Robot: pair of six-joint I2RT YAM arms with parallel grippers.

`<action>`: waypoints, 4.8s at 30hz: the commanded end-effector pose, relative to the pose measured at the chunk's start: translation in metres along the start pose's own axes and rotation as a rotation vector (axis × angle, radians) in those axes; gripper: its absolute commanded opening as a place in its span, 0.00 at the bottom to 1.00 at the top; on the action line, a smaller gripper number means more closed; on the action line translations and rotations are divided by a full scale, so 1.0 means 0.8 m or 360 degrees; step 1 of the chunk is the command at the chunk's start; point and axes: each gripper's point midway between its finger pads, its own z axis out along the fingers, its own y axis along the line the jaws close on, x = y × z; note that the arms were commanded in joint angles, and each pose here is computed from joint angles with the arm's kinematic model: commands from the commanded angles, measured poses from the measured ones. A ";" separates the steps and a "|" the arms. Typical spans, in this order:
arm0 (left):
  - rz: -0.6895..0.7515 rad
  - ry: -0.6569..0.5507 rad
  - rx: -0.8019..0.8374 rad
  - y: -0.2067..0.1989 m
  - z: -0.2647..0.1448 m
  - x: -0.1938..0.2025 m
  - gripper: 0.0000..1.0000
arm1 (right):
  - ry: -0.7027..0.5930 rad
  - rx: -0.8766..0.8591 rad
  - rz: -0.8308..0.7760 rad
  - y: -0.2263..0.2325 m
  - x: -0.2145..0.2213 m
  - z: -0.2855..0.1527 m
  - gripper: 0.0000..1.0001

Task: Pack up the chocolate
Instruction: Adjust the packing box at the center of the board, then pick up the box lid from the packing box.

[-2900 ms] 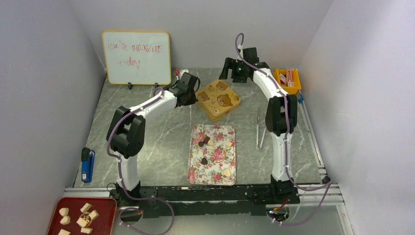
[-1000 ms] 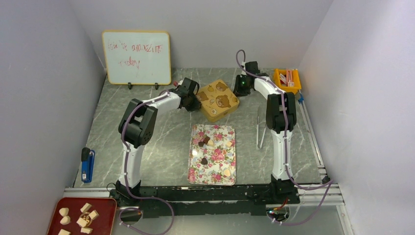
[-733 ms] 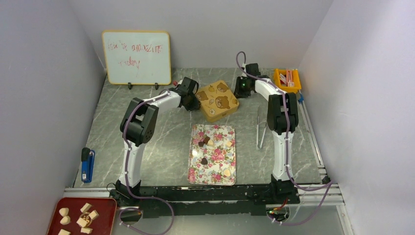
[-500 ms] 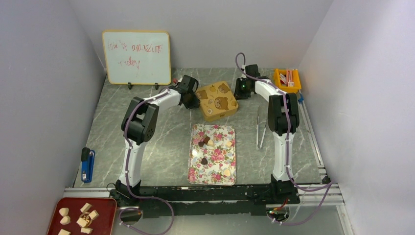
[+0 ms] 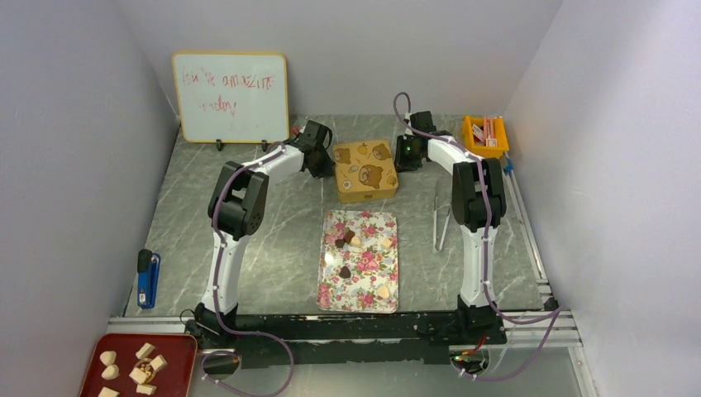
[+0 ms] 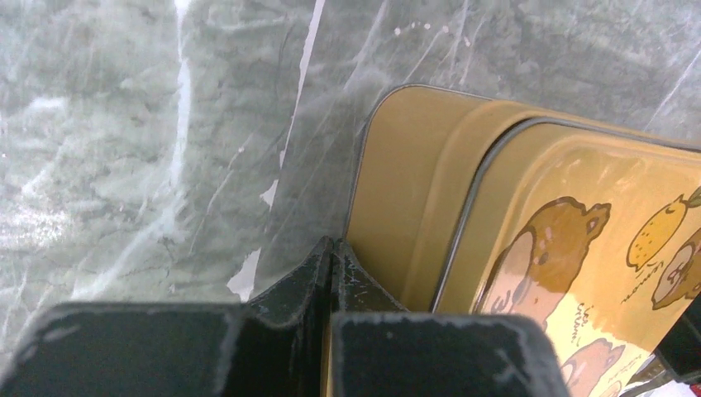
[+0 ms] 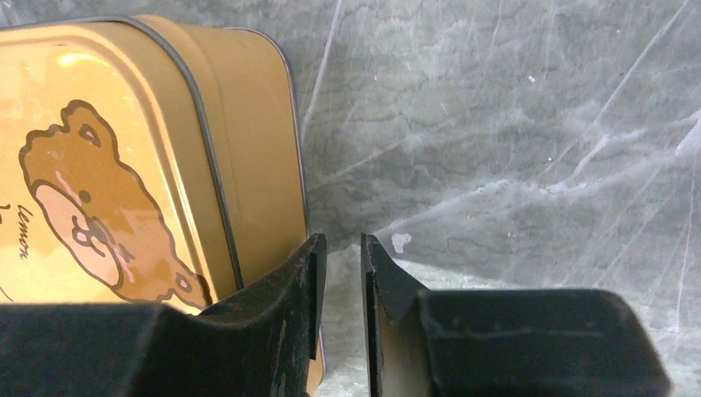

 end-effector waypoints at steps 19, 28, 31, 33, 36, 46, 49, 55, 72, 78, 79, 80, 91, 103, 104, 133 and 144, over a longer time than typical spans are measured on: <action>0.0052 0.0046 0.0228 -0.052 0.001 -0.001 0.05 | 0.0051 -0.0075 -0.0099 0.052 0.020 -0.021 0.25; 0.0075 0.0063 0.0223 -0.051 0.003 0.001 0.05 | 0.0057 -0.0073 -0.0109 0.056 0.024 -0.024 0.25; 0.0077 0.0072 0.0217 -0.046 0.001 0.005 0.05 | 0.0054 -0.0069 -0.0109 0.056 0.024 -0.025 0.25; 0.0076 0.0075 0.0212 -0.044 0.000 0.006 0.05 | 0.0058 -0.0062 -0.0114 0.054 0.025 -0.024 0.25; 0.0073 0.0067 0.0205 -0.040 -0.003 0.006 0.05 | 0.0050 -0.0046 -0.0119 0.053 0.023 -0.024 0.25; 0.0058 0.0027 0.0194 -0.033 -0.017 -0.003 0.05 | -0.0026 0.0002 -0.0123 0.052 -0.016 -0.022 0.25; 0.0057 0.0012 0.0187 -0.030 -0.022 -0.008 0.05 | -0.0045 0.0018 -0.0119 0.052 -0.028 -0.020 0.25; 0.0055 -0.0005 0.0173 -0.023 -0.026 -0.016 0.05 | -0.0045 0.0008 -0.0110 0.053 -0.038 -0.011 0.25; 0.0034 -0.0147 0.0136 -0.009 -0.046 -0.074 0.06 | -0.0132 0.0129 -0.0015 0.025 -0.062 -0.025 0.35; 0.0035 -0.0181 0.0126 -0.001 -0.058 -0.089 0.07 | -0.0149 0.0162 0.0030 0.016 -0.071 -0.027 0.40; 0.0035 -0.0187 0.0124 0.000 -0.061 -0.090 0.07 | -0.0155 0.0165 0.0037 0.016 -0.072 -0.028 0.41; 0.0032 -0.0189 0.0120 0.003 -0.063 -0.091 0.07 | -0.0159 0.0174 0.0043 0.014 -0.073 -0.029 0.41; 0.0069 -0.0116 0.0212 0.006 -0.094 -0.071 0.07 | -0.0215 0.0105 0.0131 0.017 -0.066 -0.060 0.21; 0.0113 -0.0024 0.0209 0.028 -0.098 -0.038 0.06 | -0.0144 0.0111 0.0054 0.033 -0.028 -0.079 0.17; 0.0115 -0.0019 0.0212 0.028 -0.097 -0.036 0.06 | -0.0135 0.0106 0.0035 0.040 -0.023 -0.079 0.17; 0.0162 0.0080 0.0223 0.028 -0.069 -0.001 0.05 | -0.0093 0.0118 -0.0007 0.063 0.013 -0.089 0.14; 0.0174 0.0122 0.0258 0.022 -0.062 0.009 0.05 | -0.0090 0.0058 0.0008 0.070 0.019 -0.088 0.14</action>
